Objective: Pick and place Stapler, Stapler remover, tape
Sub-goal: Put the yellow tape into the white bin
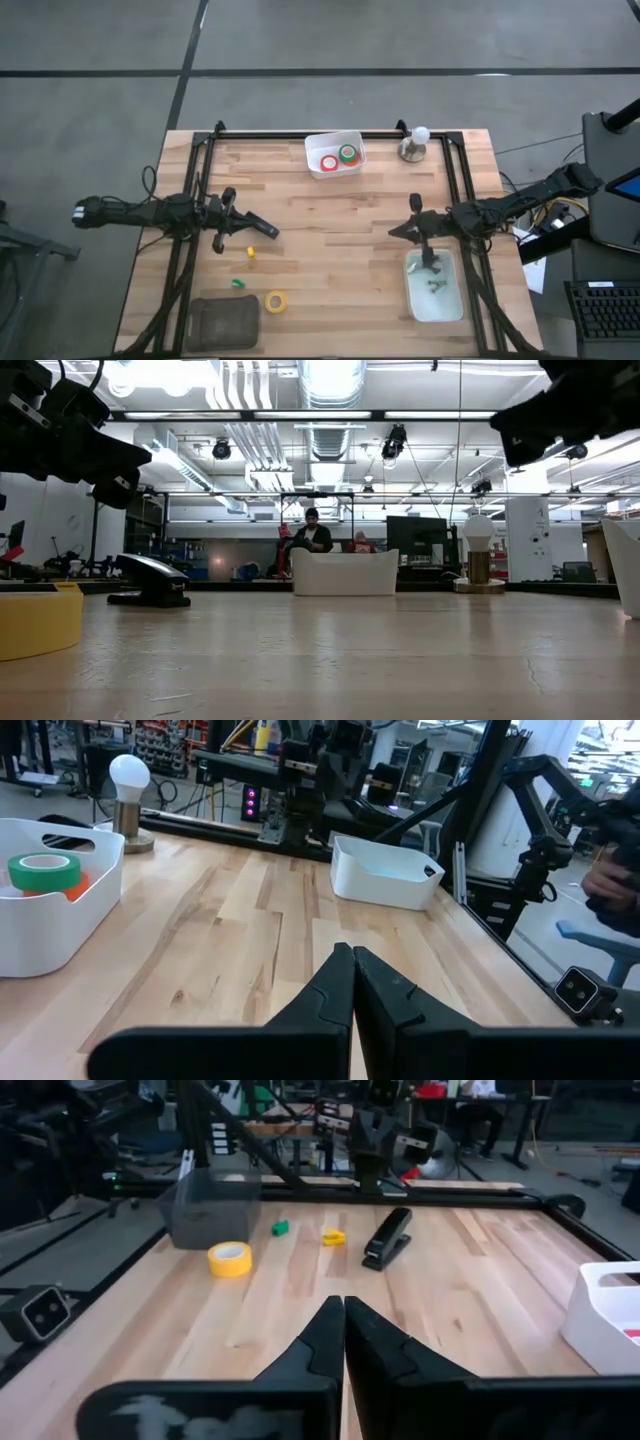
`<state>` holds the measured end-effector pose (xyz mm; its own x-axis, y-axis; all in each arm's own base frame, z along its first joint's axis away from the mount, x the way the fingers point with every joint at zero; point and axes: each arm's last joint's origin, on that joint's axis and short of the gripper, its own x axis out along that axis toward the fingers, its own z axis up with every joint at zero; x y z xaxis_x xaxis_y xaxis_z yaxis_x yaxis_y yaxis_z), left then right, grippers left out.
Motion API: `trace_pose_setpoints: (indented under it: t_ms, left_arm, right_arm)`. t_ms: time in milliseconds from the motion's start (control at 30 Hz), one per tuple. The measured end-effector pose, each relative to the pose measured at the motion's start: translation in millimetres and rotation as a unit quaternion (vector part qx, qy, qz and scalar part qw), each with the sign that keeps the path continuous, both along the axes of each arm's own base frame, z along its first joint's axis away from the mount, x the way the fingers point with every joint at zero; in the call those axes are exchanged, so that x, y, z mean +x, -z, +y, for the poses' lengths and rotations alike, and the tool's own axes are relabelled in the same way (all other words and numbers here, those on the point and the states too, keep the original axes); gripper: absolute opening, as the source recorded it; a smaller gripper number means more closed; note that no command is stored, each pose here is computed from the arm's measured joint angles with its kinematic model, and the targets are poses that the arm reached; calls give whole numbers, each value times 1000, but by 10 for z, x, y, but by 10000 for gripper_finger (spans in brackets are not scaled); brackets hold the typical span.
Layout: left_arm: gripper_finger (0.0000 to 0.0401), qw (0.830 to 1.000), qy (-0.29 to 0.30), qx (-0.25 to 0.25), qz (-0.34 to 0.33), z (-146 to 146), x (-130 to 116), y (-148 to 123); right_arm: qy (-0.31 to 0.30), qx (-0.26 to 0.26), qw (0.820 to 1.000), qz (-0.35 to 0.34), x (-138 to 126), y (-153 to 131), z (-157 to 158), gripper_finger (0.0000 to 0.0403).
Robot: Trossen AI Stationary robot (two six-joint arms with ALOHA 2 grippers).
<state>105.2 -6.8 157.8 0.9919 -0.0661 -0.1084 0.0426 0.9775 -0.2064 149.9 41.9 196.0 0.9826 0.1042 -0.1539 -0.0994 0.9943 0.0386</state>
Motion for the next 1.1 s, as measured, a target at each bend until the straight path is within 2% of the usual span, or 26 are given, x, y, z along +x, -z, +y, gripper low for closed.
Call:
trace_pose_setpoints:
  t_ms: [433,567,667,867,933,1000,1100]
  left_arm:
    - [7,1000,0,1,0,0,0,0]
    - [7,998,-56,9,-35,34,5,-68]
    - [7,992,-77,-71,-75,45,5,-144]
    - [7,971,-108,-157,-143,68,-11,-268]
    - [7,959,-126,-193,-164,82,-19,-300]
    - [7,951,-127,-214,-184,86,-28,-337]
    - [8,947,-100,-241,-187,72,-29,-366]
  right_arm:
    - [0,2,1000,1,-148,228,-47,8]
    - [-2,-13,1000,0,-148,227,-47,8]
    - [-2,-14,1000,3,-148,233,-48,8]
    - [5,-16,1000,1,-150,229,-59,8]
    - [11,-10,1000,-1,-149,222,-76,8]
    - [20,7,1000,-2,-149,216,-98,8]
    - [7,20,1000,-1,-153,227,-115,8]
